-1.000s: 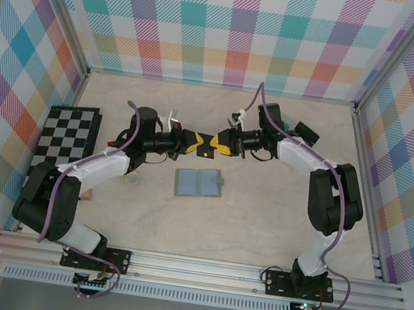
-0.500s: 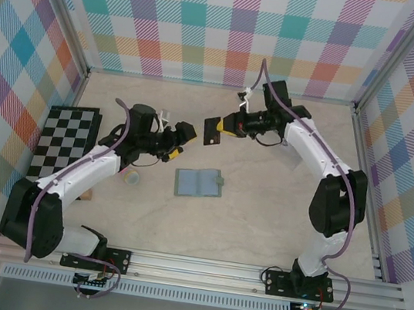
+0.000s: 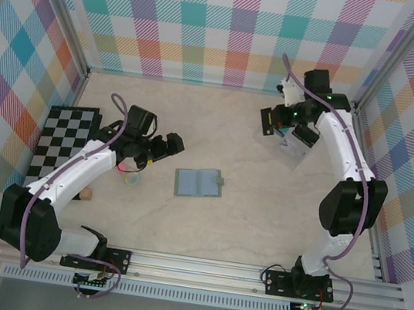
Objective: Take the credit cards out of the card holder
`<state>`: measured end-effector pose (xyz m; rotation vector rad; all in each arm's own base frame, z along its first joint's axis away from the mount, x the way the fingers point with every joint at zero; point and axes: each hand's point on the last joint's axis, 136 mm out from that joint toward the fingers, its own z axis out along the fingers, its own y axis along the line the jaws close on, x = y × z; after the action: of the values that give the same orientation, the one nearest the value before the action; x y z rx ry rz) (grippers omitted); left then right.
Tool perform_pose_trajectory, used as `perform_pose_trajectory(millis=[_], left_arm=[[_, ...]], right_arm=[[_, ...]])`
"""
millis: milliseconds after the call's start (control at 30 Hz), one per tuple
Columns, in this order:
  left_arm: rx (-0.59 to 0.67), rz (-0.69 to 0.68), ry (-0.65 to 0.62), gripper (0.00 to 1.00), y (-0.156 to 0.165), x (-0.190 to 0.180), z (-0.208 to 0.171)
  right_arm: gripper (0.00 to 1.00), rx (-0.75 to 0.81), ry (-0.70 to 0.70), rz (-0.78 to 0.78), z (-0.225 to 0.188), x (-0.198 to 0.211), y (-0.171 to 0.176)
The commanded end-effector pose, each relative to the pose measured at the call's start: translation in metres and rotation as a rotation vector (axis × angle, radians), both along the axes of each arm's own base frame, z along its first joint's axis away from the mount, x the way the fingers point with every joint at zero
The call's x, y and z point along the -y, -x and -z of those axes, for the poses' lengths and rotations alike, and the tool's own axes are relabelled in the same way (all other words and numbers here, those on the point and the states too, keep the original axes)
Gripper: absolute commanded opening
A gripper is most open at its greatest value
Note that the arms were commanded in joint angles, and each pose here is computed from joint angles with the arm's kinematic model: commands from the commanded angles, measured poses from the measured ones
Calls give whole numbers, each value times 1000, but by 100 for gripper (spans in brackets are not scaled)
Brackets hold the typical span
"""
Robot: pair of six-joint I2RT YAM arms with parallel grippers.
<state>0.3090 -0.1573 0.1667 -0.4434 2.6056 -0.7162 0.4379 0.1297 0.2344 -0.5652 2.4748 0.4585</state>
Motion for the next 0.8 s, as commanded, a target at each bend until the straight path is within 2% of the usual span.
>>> perform_pose_trajectory(millis=[0, 300, 400, 767], left_arm=[[5, 11, -48, 100, 0, -9, -4], [-19, 22, -40, 100, -1, -6, 0], [-20, 35, -32, 100, 1, -4, 0], [-11, 37, -13, 100, -1, -2, -4]], right_arm=[[0, 95, 150, -5, -17, 48, -1], [0, 104, 241, 61, -4, 108, -11], [0, 108, 320, -15, 4, 115, -13], [0, 51, 395, -121, 26, 121, -29]])
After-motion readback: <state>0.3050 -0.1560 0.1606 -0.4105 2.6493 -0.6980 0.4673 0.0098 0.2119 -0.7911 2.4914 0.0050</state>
